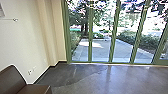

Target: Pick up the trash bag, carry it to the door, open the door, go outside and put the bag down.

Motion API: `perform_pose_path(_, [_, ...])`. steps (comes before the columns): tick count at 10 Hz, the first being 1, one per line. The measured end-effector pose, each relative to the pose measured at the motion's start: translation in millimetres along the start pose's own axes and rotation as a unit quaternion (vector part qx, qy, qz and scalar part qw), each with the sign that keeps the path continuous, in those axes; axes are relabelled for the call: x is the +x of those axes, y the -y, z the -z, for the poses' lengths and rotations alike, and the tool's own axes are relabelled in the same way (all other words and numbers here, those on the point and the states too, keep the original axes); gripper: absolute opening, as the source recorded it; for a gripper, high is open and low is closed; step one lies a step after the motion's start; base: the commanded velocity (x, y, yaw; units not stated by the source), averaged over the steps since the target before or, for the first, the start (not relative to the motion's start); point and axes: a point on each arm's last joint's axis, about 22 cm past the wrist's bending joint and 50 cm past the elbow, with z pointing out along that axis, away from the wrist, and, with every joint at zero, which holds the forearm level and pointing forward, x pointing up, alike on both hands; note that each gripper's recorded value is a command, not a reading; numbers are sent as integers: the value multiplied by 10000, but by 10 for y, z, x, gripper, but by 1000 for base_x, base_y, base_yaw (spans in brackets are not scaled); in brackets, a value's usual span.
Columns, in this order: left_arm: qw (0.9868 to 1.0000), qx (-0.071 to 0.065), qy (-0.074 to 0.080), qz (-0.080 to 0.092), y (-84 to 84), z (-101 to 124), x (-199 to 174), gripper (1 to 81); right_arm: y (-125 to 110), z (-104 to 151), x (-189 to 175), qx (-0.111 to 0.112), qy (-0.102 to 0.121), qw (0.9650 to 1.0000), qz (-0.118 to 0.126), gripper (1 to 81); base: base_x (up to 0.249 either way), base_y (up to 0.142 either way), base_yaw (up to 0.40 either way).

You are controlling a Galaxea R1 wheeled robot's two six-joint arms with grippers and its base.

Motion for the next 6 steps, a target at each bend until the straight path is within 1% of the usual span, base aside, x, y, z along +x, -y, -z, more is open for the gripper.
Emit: perform_pose_path(6, [10000, -2, 5, 1, -3, -1, -7, 10, 35, -10, -15, 18, 7, 10000, 3, 811, 0, 0, -280])
